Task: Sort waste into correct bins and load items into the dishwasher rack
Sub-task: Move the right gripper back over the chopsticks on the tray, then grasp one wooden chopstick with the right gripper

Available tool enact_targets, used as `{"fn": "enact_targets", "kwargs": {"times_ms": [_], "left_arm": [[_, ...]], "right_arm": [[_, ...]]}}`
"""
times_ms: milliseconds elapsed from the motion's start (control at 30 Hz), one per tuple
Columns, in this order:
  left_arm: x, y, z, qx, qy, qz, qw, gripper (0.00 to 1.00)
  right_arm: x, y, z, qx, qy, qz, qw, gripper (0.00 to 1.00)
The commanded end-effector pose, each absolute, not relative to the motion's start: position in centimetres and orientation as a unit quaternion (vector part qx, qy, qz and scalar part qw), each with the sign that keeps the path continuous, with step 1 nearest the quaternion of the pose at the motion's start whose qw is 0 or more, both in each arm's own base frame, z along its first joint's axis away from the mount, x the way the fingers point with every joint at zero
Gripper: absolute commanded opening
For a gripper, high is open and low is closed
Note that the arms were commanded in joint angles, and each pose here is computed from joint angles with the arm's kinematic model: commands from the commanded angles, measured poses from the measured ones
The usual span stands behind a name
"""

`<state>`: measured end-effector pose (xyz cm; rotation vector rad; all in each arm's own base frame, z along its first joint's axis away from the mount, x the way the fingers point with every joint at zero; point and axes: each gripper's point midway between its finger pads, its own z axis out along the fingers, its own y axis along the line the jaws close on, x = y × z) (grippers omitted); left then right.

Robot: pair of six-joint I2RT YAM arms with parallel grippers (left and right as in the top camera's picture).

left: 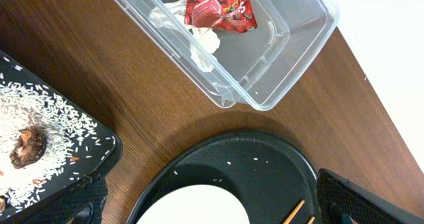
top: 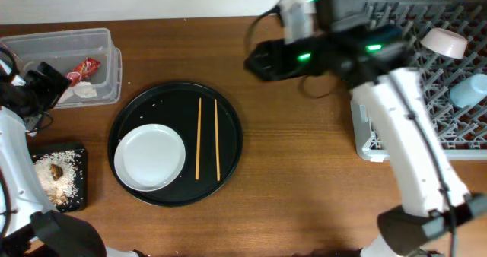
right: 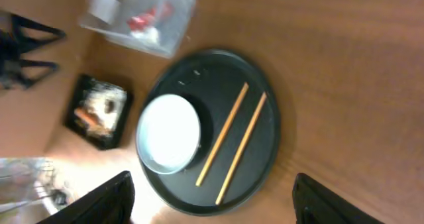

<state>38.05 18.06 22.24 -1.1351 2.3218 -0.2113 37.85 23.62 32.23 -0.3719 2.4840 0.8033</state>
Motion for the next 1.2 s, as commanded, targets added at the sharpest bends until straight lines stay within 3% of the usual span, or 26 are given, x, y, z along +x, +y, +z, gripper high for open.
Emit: {"fn": "enact_targets", "kwargs": {"times_ms": [0,200,533,667,1167], "left_arm": [[38.1,18.1,22.3,-0.425,0.860,-0.081,0.271,0.99],[38.1,18.1,22.3,-0.425,0.860,-0.081,0.271,0.99],[38.1,18.1,22.3,-0.425,0.860,-0.081,0.271,0.99],[38.1,18.1,22.3,-0.426,0.859,-0.081,0.271,0.99],[38.1,18.1,22.3,-0.425,0.860,-0.081,0.271,0.99]], "right_arm": [[39.2,25.9,26.5,-0.061,0.954,0.172,0.236,0.75],[38.3,31.0,17.2,-0.020,0.980,0.089,0.179,0.56],[37.1,33.9,4.6,-0.044,0.994,0.026,0.092,0.47],[36.9,34.6,3.3,-0.040,0.995,0.028,0.087,0.42],[36.9,34.7,1.0,-0.048,0.994,-0.004,0.101,0.41]]}}
